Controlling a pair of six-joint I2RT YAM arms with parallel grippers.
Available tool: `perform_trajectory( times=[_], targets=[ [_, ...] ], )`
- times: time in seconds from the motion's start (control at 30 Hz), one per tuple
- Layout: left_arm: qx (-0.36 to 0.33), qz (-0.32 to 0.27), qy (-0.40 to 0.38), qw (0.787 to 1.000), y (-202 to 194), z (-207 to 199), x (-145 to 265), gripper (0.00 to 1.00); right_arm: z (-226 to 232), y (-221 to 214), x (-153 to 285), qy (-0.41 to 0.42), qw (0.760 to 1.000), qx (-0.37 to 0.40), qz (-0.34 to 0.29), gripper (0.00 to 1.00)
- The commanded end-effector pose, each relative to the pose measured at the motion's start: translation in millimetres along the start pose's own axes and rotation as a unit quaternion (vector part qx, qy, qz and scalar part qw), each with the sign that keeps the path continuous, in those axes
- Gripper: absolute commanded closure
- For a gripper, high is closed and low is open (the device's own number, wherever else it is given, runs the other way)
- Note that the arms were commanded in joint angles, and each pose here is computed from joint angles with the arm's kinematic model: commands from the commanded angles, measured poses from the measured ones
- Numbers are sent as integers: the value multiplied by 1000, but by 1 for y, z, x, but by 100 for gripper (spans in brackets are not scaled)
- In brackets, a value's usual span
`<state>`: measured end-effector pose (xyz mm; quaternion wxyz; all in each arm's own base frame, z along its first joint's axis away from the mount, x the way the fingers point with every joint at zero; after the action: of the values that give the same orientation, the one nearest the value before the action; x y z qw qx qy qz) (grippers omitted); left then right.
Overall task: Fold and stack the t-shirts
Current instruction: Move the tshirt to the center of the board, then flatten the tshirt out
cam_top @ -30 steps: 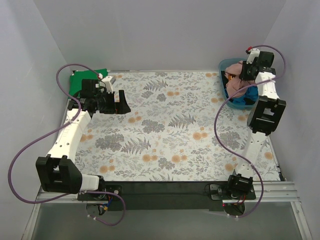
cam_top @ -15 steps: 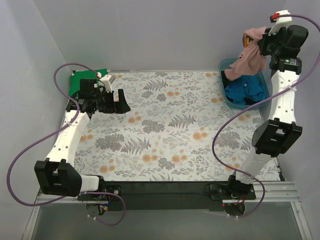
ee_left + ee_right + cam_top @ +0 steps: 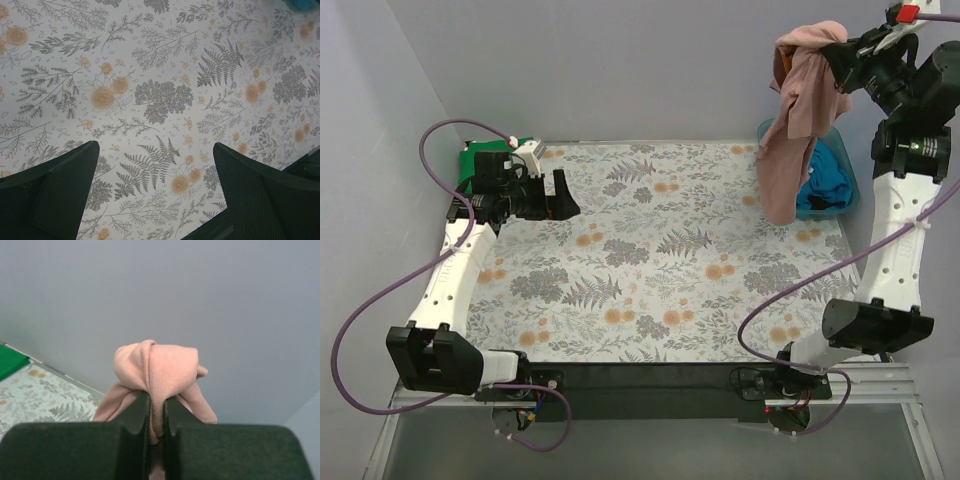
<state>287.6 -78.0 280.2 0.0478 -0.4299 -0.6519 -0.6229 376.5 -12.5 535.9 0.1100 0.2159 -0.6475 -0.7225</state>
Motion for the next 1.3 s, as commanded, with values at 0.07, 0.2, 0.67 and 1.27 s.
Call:
perform_trajectory(
  times=[0.07, 0.2, 0.67, 1.27],
  targets=[
    [-10, -43, -2, 999, 24, -10, 22, 2, 86, 58, 37, 129, 983, 79, -106, 99],
    [-10, -56, -5, 998, 30, -11, 27, 2, 121, 22, 44, 181, 976, 83, -82, 99],
    [-82, -46, -89, 992, 24, -21, 28, 2, 209, -207, 69, 259, 933, 25, 250, 2],
    [-356, 65, -249, 898, -69, -146, -100, 26, 119, -386, 141, 139, 772, -229, 577, 35]
  ],
)
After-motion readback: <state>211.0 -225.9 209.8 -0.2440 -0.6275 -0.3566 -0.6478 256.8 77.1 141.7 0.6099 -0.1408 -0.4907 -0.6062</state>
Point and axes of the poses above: each gripper's point midway between its finger pads, its own x axis back along the fingers, its own z axis along the line the jaws close on, y = z × x, the point moved 7 cm from there along x, back along the fingers, and after that the axes turned 13 degrees about -x, right-handed, at the moved point
